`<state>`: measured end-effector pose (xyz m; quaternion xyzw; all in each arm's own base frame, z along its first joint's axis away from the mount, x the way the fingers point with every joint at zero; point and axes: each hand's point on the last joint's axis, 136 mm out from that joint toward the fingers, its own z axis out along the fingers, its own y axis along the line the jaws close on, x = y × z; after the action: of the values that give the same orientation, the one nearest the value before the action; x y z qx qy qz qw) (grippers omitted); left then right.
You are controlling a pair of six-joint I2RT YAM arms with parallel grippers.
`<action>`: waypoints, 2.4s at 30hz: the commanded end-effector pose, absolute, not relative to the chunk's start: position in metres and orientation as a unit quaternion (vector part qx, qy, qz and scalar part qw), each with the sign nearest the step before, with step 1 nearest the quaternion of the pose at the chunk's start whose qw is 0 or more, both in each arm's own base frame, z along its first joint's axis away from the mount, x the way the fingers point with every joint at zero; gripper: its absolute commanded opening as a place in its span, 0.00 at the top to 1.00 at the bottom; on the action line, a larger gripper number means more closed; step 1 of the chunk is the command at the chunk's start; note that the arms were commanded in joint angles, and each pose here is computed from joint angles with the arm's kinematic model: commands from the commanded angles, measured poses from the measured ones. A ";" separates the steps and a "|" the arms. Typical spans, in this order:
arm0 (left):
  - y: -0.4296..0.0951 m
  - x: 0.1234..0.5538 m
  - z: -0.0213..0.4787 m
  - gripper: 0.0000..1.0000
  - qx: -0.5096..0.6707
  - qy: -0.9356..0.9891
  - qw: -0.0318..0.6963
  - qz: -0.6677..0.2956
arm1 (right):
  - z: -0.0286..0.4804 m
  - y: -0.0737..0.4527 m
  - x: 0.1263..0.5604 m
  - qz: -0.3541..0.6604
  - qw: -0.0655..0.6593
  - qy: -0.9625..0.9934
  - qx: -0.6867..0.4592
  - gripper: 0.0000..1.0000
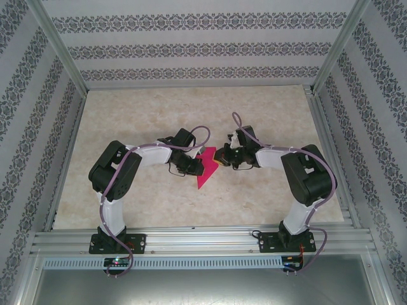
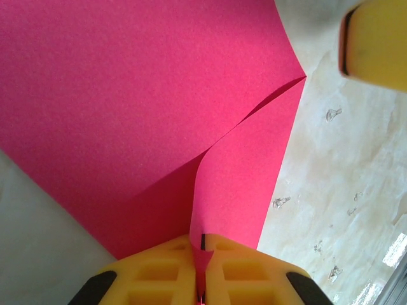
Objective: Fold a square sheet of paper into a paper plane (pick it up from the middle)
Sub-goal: Third fold the triangle at the center of the table.
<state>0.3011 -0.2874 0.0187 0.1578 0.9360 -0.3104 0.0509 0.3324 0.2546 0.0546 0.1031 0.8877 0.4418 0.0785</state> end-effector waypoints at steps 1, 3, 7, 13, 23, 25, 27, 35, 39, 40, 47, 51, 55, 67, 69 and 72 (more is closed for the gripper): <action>-0.270 0.289 -0.004 0.88 0.154 0.951 0.012 -0.268 | 0.046 0.266 0.330 0.439 0.066 0.892 0.088 0.98; -0.271 0.291 0.000 0.87 0.155 0.950 0.016 -0.270 | 0.036 0.266 0.331 0.434 0.061 0.893 0.096 0.98; -0.273 0.295 0.007 0.86 0.156 0.949 0.024 -0.274 | 0.018 0.262 0.330 0.423 0.057 0.898 0.111 0.98; -0.273 0.297 0.020 0.79 0.153 0.949 0.033 -0.274 | -0.002 0.254 0.320 0.404 0.055 0.903 0.133 0.99; -0.243 0.315 0.089 0.60 0.035 0.958 0.147 -0.242 | -0.005 0.261 0.309 0.391 0.078 0.901 0.168 0.99; -0.258 0.311 0.100 0.67 0.042 0.945 0.154 -0.285 | -0.005 0.260 0.309 0.388 0.081 0.902 0.173 0.99; -0.272 0.307 0.101 0.74 0.057 0.939 0.143 -0.307 | -0.005 0.259 0.309 0.387 0.083 0.901 0.175 0.98; -0.281 0.313 0.051 0.88 0.045 0.955 0.104 -0.273 | 0.000 0.262 0.309 0.394 0.081 0.900 0.170 0.98; -0.270 0.321 0.030 0.92 0.036 0.968 0.106 -0.225 | 0.005 0.266 0.311 0.405 0.079 0.896 0.162 0.96; -0.265 0.323 0.023 0.93 0.031 0.971 0.107 -0.210 | 0.008 0.268 0.312 0.409 0.080 0.895 0.158 0.96; -0.257 0.309 -0.003 0.93 0.046 0.976 0.082 -0.197 | 0.043 0.259 0.320 0.415 0.105 0.892 0.143 0.86; -0.256 0.304 -0.004 0.93 0.058 0.976 0.076 -0.198 | 0.054 0.236 0.316 0.385 0.123 0.903 0.144 0.77; -0.259 0.306 0.001 0.92 0.065 0.974 0.082 -0.203 | 0.049 0.230 0.310 0.389 0.114 0.901 0.155 0.73; -0.271 0.316 0.028 0.88 0.067 0.963 0.112 -0.237 | 0.028 0.237 0.305 0.394 0.086 0.899 0.169 0.69; -0.270 0.320 0.031 0.88 0.065 0.963 0.119 -0.232 | 0.027 0.238 0.305 0.396 0.083 0.899 0.168 0.69; -0.267 0.324 0.030 0.87 0.063 0.966 0.121 -0.222 | 0.026 0.241 0.305 0.401 0.078 0.897 0.168 0.68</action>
<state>0.3141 -0.2681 0.0202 0.0583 0.9671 -0.2276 0.0977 0.3097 0.2351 0.0305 0.1719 0.8982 0.3945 0.0896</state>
